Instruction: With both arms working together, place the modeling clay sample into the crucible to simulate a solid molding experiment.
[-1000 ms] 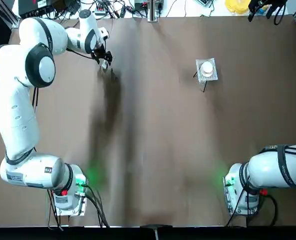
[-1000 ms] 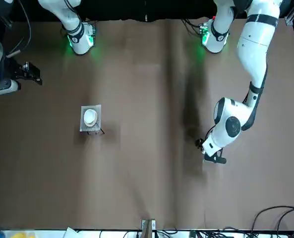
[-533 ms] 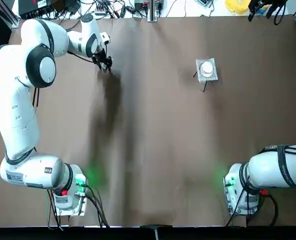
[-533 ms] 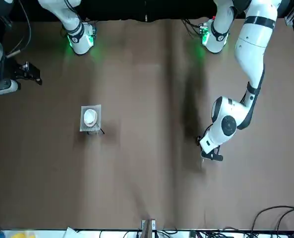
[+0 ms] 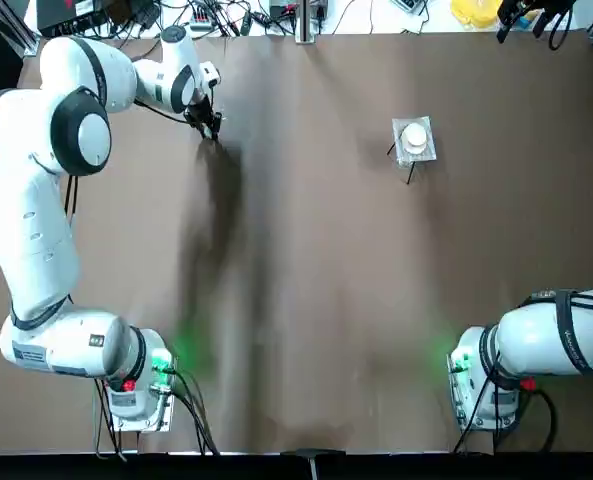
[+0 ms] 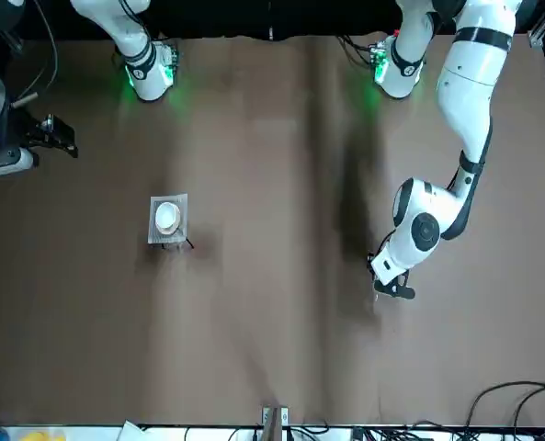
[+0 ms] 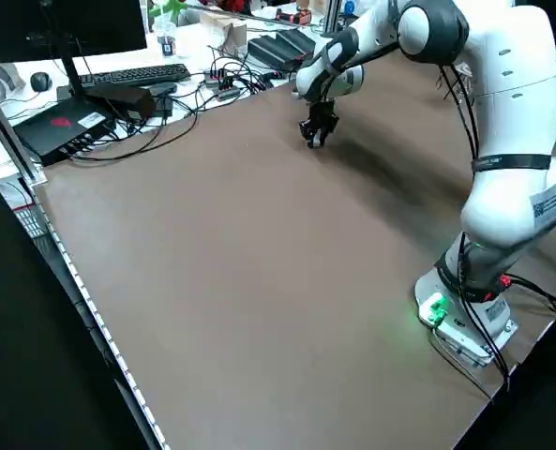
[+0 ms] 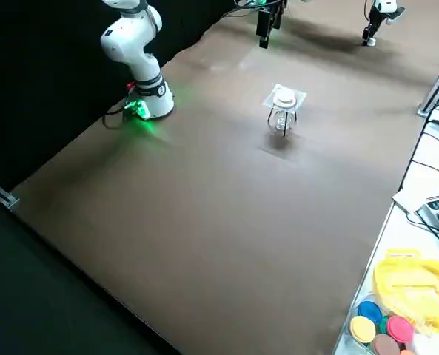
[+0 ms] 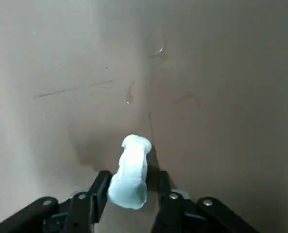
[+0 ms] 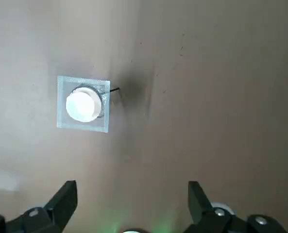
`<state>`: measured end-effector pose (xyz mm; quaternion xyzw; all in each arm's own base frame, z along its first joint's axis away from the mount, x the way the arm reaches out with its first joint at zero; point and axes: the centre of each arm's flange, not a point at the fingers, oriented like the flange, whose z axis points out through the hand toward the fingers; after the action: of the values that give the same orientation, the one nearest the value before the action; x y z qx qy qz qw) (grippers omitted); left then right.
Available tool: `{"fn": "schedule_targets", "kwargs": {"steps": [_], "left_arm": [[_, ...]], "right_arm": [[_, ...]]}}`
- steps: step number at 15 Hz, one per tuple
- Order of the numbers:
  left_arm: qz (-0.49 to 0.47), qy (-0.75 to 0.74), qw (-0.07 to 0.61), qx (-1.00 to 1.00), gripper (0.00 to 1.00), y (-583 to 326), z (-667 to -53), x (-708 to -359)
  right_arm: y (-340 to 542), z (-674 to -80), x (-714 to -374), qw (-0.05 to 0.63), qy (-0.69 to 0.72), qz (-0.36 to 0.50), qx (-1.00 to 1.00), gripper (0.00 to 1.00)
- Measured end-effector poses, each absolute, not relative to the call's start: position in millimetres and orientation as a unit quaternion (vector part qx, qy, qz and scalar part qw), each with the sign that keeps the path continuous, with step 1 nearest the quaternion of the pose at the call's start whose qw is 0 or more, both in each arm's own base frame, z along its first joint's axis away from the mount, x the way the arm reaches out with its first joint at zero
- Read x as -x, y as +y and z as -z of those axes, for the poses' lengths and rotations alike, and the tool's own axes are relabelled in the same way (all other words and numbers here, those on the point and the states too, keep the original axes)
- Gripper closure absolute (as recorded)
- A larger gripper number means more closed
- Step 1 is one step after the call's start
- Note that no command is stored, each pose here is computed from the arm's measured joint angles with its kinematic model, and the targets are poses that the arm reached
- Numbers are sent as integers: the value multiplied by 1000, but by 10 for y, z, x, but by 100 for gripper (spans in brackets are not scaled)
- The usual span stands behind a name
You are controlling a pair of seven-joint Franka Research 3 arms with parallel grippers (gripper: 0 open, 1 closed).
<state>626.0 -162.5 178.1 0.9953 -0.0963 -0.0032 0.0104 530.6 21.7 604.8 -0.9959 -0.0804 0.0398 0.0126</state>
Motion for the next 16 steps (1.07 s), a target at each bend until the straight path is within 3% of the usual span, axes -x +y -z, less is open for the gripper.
{"fn": "schedule_targets", "kwargs": {"steps": [2,11,13,16], "left_arm": [[2,-96,10,-995,59,-1617,-1788,-6267],[0,-90,11,-996,68,-1633,-1809,-6282],[-2,-89,11,-996,74,-1636,-1820,-6291],[-5,-88,12,-996,74,-1636,-1844,-6311]], "right_arm": [[215,-6048,-5306,13,-80,-40,996,0],[213,-6048,-5306,13,-80,-40,996,0],[212,-6048,-5306,13,-80,-40,996,0],[212,-6048,-5306,13,-80,-40,996,0]]}}
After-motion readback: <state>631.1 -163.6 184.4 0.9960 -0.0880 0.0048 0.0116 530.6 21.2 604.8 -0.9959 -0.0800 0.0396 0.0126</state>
